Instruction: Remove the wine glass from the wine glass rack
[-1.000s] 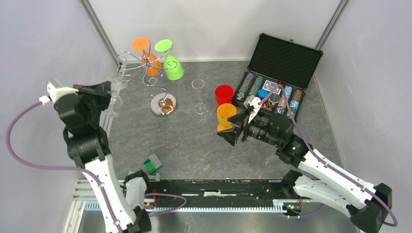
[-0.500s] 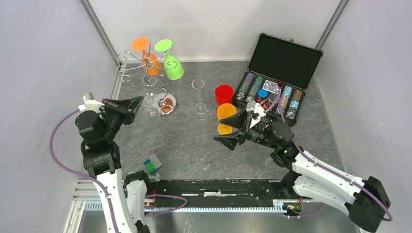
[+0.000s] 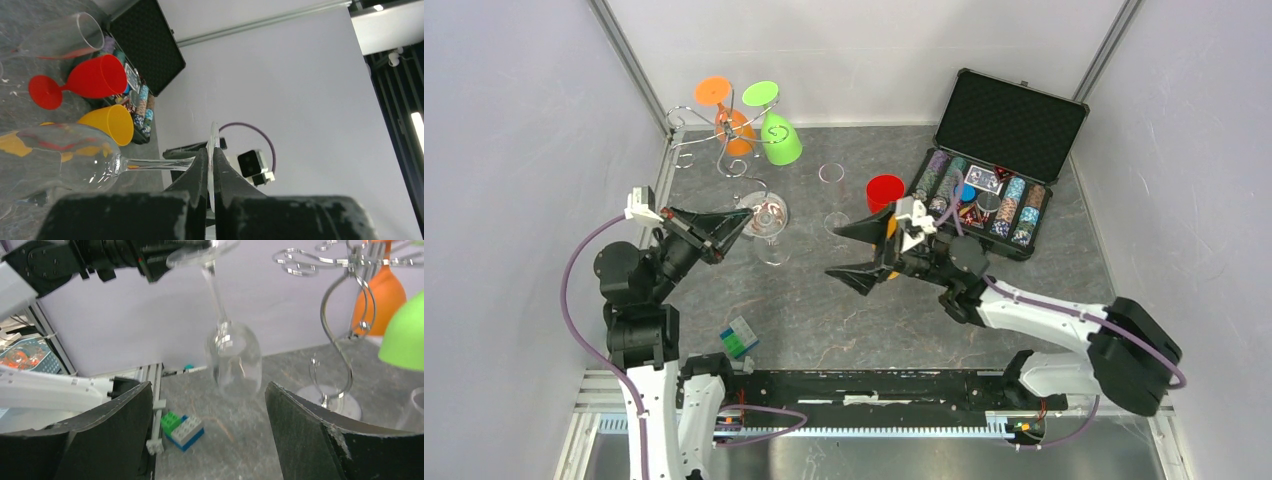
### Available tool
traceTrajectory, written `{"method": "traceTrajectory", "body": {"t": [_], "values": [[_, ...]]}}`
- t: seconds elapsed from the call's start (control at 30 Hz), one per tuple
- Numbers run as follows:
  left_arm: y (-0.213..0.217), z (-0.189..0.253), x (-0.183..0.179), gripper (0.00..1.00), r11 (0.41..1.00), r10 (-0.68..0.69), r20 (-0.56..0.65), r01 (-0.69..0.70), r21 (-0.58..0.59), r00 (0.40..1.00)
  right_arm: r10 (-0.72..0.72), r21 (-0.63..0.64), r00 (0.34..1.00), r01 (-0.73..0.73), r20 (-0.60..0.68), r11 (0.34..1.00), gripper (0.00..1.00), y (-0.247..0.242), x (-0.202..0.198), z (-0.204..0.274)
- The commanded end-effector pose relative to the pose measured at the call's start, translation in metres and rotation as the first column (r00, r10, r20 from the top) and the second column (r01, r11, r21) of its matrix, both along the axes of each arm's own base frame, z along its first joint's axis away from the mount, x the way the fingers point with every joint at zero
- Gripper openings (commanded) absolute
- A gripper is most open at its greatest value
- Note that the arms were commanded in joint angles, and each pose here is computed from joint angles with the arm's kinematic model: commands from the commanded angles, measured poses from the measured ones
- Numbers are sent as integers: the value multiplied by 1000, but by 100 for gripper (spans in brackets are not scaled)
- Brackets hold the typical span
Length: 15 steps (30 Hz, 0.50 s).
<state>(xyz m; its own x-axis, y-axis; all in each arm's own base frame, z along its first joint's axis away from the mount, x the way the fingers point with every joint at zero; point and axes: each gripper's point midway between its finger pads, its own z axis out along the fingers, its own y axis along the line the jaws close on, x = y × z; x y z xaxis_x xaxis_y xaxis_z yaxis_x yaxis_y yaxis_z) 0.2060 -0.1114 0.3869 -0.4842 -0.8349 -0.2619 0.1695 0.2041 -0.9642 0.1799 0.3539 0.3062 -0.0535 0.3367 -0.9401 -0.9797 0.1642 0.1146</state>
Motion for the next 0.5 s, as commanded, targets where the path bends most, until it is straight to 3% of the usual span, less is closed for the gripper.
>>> {"method": "traceTrajectory", "body": {"t": [0.0,0.33,0.47], "values": [[-18,24,-20,2,991,-131,103,134,-23,986,-21,63,993,13,119,998,87,30,10,50],[-26,36,-34,2,980,-188,133,194,-38,973,51,72,977,-67,209,995,87,86,3,53],[-28,37,-36,2,978,-195,130,202,-43,972,53,121,978,-78,200,990,78,94,5,60]]}}
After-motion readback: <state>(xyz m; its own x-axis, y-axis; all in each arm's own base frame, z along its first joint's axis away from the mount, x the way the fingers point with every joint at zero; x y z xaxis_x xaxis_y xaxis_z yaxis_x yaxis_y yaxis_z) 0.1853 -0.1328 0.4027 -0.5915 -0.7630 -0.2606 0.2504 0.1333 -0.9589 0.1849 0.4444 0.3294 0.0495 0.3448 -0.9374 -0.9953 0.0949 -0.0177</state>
